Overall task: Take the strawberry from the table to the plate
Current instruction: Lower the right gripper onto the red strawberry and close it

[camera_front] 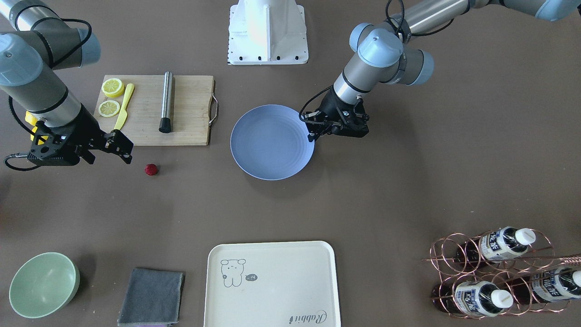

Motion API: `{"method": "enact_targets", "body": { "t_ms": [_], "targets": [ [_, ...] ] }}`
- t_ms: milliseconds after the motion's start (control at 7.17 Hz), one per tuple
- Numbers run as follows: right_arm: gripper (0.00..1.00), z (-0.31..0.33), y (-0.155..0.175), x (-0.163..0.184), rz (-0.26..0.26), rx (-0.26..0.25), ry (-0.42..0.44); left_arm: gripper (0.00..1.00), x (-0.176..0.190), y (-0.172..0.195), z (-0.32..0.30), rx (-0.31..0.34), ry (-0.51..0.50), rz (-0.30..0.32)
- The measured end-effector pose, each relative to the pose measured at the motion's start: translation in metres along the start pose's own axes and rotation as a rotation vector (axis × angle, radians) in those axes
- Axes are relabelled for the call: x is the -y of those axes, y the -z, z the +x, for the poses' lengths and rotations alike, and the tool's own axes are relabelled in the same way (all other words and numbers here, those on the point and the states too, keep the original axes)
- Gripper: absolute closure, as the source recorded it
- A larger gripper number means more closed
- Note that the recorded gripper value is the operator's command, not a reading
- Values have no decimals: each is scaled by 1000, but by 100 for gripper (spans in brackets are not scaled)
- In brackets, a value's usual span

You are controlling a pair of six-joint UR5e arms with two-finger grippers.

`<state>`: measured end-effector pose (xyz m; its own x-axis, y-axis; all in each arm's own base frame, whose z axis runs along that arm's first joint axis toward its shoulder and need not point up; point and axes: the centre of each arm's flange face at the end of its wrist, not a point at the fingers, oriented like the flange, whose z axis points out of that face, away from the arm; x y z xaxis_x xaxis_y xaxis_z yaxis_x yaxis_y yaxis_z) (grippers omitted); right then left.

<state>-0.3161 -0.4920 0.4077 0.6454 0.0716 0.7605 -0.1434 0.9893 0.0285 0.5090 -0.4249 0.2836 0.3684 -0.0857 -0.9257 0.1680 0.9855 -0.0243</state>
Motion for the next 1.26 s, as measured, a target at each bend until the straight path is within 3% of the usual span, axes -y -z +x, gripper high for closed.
{"method": "enact_targets", "body": {
  "t_ms": [140, 1256],
  "targets": [
    [0, -9, -10, -9, -8, -6, -3, 1, 0, 0, -1, 1, -2, 1],
    [1, -41, -82, -6, -22, -83, -22, 2, 12, 20, -4, -18, -16, 55]
  ]
}}
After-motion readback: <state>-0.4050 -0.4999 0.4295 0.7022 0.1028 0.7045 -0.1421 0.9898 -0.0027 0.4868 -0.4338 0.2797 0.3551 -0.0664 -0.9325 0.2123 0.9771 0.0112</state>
